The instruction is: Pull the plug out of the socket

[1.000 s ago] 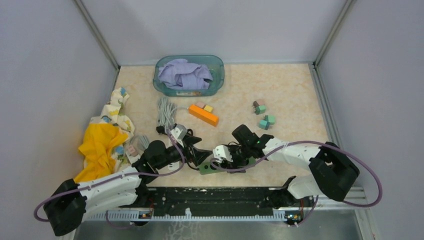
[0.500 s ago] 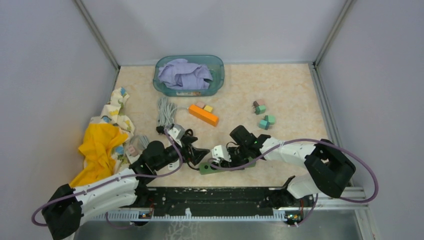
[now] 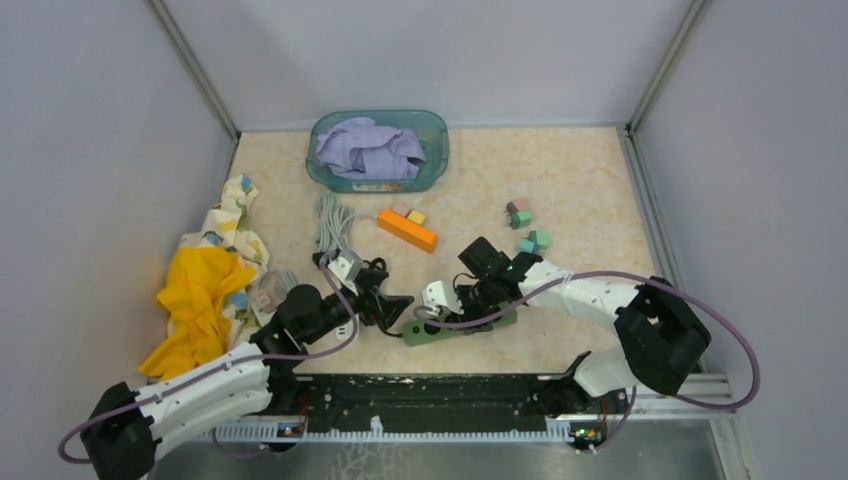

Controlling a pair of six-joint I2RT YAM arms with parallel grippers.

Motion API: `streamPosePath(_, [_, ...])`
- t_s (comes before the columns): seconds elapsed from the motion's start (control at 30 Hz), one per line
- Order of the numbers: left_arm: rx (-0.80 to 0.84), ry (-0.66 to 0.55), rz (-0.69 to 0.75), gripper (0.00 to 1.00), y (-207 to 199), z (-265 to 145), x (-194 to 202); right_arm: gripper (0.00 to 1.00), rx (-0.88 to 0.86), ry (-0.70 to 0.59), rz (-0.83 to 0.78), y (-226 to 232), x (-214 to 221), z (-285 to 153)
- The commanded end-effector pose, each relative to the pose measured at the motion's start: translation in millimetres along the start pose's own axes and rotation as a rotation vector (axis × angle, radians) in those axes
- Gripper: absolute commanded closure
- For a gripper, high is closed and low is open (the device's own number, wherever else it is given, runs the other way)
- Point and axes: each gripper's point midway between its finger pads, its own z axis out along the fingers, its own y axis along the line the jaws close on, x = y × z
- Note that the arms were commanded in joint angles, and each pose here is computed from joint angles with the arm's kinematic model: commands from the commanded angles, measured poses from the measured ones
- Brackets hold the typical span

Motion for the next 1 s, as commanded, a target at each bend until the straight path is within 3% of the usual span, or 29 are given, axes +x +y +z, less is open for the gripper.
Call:
streamPosePath(0.0, [-0.035,-0.001,0.032,0.01,7,-3,-5,1.00,0.020,-0.060,-0.042,-10,-16,-24])
streamPosePath(0.3, [-0.036,-0.021,0.058,0.01,4,-8,-23,1.00,0.271,-0.097,-0.042,-48,-11,-85])
streamPosePath(0.67, [-0.036,-0.040,0.055,0.01,3,-18,-25,1.00,0.648,0.142,-0.158,-130,-8,-166])
streamPosePath(0.97, [-0.057,-0.056,0.061,0.01,7,-26,-26,1.00,0.825,0.272,-0.252,-198,-24,-215])
